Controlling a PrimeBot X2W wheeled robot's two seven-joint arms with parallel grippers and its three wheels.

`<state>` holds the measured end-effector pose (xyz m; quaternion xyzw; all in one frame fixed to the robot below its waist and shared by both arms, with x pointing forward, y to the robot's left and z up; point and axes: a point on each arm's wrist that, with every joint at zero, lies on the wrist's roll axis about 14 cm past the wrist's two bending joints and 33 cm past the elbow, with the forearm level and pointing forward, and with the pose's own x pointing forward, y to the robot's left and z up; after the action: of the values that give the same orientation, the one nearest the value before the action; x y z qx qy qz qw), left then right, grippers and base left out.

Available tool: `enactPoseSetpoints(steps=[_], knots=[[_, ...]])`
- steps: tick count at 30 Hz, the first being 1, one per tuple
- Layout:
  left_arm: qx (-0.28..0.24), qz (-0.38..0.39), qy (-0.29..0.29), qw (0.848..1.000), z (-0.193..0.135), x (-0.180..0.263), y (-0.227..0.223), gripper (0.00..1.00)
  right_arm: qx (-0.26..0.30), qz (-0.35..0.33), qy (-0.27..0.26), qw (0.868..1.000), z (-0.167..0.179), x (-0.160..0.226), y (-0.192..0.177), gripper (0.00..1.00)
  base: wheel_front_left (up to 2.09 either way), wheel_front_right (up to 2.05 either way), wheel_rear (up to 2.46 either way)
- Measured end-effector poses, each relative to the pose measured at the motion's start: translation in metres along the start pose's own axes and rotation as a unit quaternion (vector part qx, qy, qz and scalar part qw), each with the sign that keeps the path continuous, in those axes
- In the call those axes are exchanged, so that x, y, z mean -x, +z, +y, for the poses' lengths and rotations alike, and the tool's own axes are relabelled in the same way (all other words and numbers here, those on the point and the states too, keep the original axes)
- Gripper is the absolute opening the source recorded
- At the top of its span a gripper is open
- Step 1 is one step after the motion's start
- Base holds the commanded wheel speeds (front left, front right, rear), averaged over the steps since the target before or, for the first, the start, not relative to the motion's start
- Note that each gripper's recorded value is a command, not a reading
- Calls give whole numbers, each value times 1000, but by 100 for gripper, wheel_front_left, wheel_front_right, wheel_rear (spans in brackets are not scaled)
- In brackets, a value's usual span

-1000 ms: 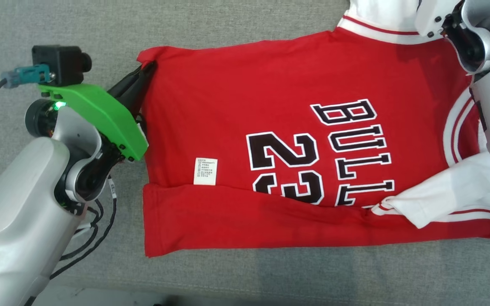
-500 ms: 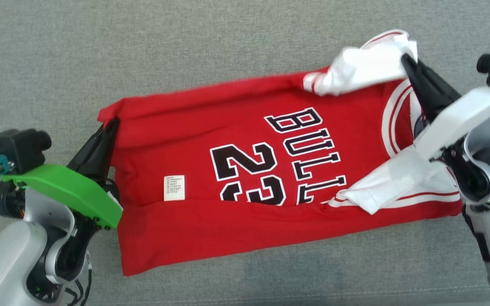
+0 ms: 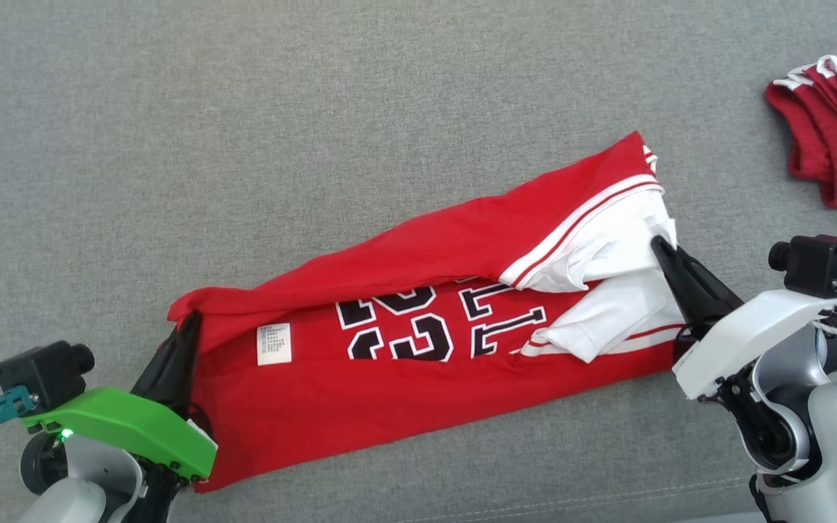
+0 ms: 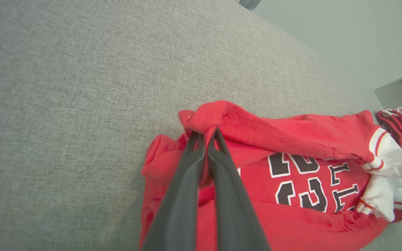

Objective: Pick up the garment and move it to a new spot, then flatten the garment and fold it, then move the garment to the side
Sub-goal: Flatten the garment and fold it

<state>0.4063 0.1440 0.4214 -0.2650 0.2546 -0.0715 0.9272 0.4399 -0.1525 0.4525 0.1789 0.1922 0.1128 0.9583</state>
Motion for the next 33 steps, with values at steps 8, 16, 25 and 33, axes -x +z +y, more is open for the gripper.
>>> enactPoseSetpoints(steps=[8,16,25,33], knots=[[-24,18,0,1000,3,14,-24,100,40,38,-23,998,-11,14,-19,100,0,0,0],[-85,-73,107,988,46,39,-8,100,38,-30,-41,998,-20,30,22,100,0,0,0],[-123,-216,155,956,36,64,35,100,88,28,-39,995,-18,19,14,100,0,0,0],[-120,-235,133,955,28,61,32,100,109,114,-54,986,-38,-6,-21,100,0,0,0]])
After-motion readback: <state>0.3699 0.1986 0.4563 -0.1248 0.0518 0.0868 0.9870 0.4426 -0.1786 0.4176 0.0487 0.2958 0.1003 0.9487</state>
